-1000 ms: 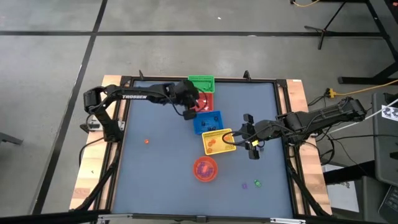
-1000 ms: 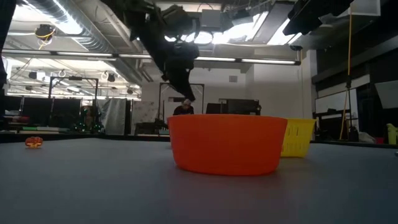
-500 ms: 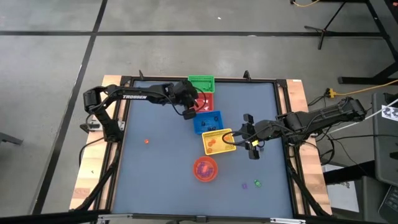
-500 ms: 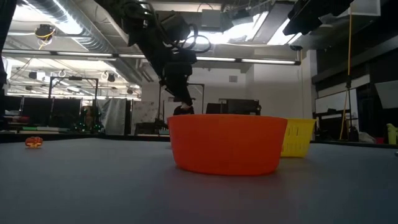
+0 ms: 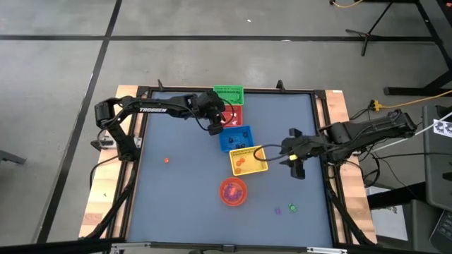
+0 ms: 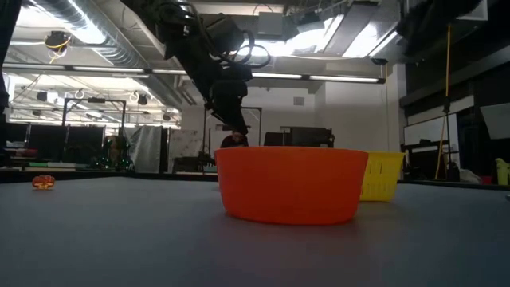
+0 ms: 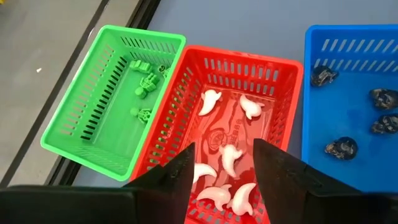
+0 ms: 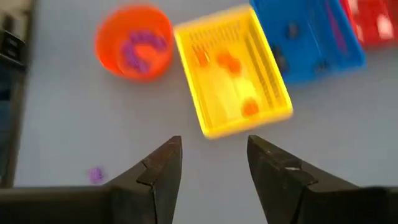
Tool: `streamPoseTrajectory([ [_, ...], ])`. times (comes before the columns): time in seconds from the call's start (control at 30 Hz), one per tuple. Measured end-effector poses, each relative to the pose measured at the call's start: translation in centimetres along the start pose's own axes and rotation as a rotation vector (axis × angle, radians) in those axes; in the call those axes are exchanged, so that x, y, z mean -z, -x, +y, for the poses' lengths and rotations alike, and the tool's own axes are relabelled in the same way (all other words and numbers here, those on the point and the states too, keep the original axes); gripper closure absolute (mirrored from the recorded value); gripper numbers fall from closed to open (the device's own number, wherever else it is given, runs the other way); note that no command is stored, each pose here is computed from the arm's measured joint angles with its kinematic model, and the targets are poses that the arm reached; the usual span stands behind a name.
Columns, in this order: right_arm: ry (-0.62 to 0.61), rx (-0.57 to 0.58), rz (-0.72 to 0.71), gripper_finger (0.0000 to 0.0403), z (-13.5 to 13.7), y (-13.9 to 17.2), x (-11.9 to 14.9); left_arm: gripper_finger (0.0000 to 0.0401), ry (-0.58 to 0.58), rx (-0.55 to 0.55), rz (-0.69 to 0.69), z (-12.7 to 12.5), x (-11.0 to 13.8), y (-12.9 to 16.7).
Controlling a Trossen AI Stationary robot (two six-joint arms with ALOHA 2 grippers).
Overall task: Sort Halloween decoration
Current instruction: Put the purple spider toy into the orange bin
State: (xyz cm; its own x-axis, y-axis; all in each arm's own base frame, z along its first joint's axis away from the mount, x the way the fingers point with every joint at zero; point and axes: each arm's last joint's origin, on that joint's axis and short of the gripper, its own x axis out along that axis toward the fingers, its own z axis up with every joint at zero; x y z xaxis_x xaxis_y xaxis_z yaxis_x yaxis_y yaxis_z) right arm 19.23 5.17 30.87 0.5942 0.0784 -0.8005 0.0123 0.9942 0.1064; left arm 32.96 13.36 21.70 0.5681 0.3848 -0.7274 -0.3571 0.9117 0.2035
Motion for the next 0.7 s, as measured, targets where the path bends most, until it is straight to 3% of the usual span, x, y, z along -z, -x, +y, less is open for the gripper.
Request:
streamPoseTrajectory([
  [0.17,-0.138,0.064,0.123,0.0221,-0.5,-0.2,1.4,0.0253,0.0,0.0,0.001,0.0,0.0,0.0],
  [0.33,-0.232,0.03,0.145,0.0221,0.3,-1.8,2.6,0.0253,-0.001,0.0,0.002,0.0,0.0,0.0],
  [0.57,-0.278,-0.169,0.045,0.0221,4.6,-2.8,2.8,0.0253,-0.001,0.001,0.004,0.0,0.0,0.0],
  [0.7,-0.283,-0.213,-0.009,0.0221,7.6,-3.6,3.0,0.0253,-0.001,0.001,0.007,0.0,0.1,0.0],
])
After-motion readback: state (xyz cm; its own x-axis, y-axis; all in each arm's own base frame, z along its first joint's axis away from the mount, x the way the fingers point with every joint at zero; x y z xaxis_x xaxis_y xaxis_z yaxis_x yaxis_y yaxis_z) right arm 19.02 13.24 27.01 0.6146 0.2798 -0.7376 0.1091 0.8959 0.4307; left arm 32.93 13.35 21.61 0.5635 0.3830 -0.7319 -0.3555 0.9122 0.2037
